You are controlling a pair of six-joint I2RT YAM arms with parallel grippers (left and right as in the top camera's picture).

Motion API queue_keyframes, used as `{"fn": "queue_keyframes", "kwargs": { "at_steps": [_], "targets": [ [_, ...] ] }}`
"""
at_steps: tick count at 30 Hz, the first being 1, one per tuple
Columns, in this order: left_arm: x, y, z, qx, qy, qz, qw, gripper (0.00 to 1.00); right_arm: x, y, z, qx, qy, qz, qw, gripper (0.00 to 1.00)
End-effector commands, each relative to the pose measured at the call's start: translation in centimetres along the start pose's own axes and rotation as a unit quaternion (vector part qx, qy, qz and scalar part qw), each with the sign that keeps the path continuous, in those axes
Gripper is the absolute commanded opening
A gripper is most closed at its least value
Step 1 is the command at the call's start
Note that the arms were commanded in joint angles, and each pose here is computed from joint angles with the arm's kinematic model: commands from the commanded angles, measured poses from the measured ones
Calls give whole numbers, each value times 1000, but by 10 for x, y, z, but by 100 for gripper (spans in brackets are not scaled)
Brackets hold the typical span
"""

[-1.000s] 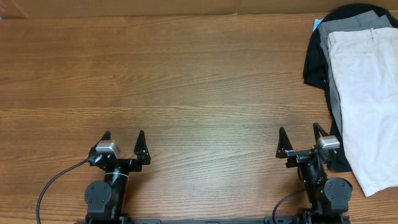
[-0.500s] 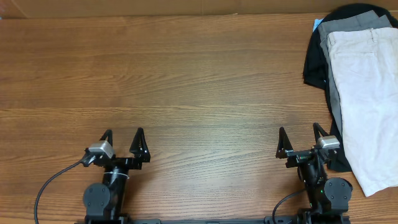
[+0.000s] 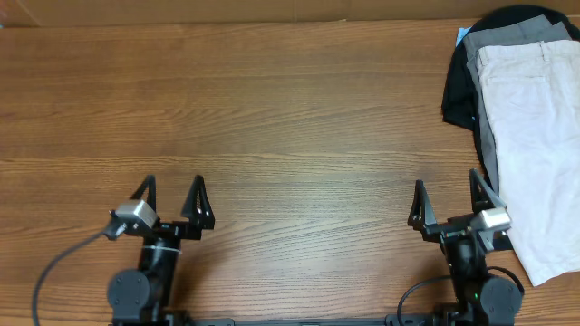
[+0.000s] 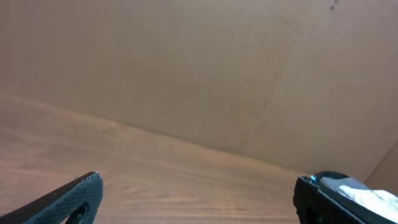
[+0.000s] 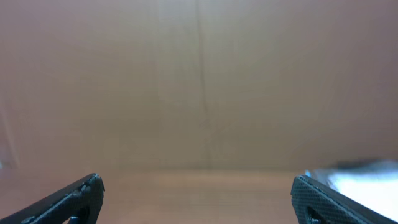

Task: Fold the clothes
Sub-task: 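Reach the right gripper to the clothes stack and grasp the beige shorts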

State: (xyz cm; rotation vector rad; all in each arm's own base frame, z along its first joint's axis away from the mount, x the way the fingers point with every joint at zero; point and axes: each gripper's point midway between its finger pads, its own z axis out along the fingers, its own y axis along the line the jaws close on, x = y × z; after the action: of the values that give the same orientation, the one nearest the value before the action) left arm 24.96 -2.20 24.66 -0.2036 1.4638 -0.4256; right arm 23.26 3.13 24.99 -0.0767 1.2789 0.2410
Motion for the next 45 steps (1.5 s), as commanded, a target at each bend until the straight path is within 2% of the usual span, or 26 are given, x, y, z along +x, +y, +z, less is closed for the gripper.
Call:
{"fn": "queue_keyframes", "kwargs": {
  "at_steps": [1,8,12,15,22,24,25,28,33,35,38,40,45],
  "targets": [
    [-40,-26,12,29,-2,18,999,100,-15,10,-1,-26,-21,14,999,100],
    [-87,-87,76,136,92,29,986,100,-66,16,3,-24,-9,23,999,100],
    [-98,-112,109,185,163,8,969,100,-87,17,13,-17,31,32,999,100],
    [-99,-117,131,194,200,-7,960,100,-97,16,27,-11,67,41,997,100],
    [-75,-105,165,175,243,-24,954,100,-102,14,78,-19,204,49,977,100],
    [-65,-92,175,148,250,-25,957,100,-98,10,96,-14,254,60,965,100],
    [-55,-73,187,105,252,-23,962,100,-93,8,114,-17,304,65,950,100],
    [-36,-60,197,85,271,-30,958,100,-82,2,140,-16,373,69,925,100],
    [-6,-45,209,70,302,-40,950,100,-56,-12,175,-11,428,63,902,100],
    [6,-39,213,62,313,-43,947,100,-43,-32,185,21,435,35,900,100],
    [24,-29,218,52,331,-47,941,100,-35,-86,191,138,426,38,893,100],
    [34,-25,221,52,340,-41,938,100,-33,-116,191,175,419,40,890,100],
    [54,-16,227,46,356,-45,932,92,-26,-214,168,273,402,81,870,100]
  ]
}}
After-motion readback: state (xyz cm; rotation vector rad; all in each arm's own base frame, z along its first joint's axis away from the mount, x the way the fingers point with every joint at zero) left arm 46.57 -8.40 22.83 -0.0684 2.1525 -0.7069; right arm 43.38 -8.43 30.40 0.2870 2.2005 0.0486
